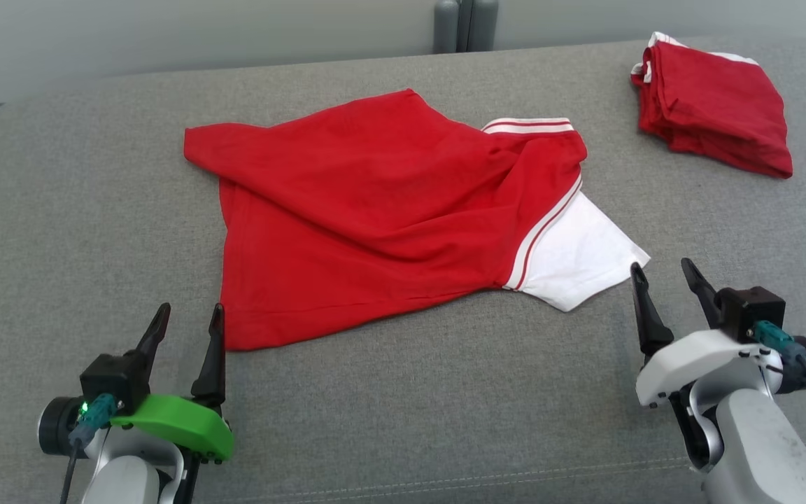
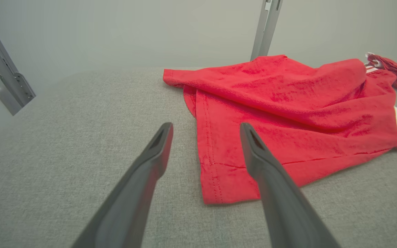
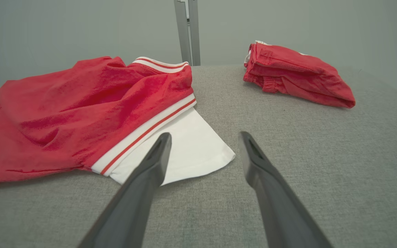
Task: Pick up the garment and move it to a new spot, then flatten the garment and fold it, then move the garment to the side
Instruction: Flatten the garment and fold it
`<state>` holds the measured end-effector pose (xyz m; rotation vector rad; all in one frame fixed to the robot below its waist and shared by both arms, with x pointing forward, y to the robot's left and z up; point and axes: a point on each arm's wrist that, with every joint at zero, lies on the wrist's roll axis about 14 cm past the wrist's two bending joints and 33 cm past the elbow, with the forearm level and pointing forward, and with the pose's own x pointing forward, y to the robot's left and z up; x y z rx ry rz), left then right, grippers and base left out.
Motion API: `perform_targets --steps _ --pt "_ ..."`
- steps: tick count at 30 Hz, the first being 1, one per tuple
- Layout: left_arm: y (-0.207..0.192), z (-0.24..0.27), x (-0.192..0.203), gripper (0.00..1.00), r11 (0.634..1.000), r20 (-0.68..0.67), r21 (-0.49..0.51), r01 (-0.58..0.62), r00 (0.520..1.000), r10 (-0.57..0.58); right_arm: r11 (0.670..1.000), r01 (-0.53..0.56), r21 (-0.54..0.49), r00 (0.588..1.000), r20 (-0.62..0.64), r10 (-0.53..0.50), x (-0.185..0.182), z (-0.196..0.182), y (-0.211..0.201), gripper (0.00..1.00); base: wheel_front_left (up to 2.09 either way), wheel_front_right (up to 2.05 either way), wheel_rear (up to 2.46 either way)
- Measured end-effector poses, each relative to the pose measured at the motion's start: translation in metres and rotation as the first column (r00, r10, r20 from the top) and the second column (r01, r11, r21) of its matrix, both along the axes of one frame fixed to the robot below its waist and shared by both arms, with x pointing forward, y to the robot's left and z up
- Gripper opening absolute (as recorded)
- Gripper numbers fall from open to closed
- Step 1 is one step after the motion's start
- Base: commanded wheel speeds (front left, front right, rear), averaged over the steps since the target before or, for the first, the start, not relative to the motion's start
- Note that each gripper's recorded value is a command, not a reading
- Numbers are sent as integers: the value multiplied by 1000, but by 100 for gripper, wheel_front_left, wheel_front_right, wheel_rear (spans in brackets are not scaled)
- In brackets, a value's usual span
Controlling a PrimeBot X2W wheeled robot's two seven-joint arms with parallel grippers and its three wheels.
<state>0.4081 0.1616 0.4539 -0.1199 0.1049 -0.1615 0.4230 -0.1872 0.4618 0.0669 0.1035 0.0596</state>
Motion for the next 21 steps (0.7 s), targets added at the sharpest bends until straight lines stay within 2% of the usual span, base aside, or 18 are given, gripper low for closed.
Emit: perform_targets --steps 15,21 --pt "-14 -73 33 100 995 -231 25 94 969 -85 999 18 -42 990 -142 -24 49 -41 -19 100 0 0 0" --pt "-15 -79 39 100 995 -246 22 99 965 -90 998 24 -57 974 -222 -36 53 -62 -26 100 0 0 0"
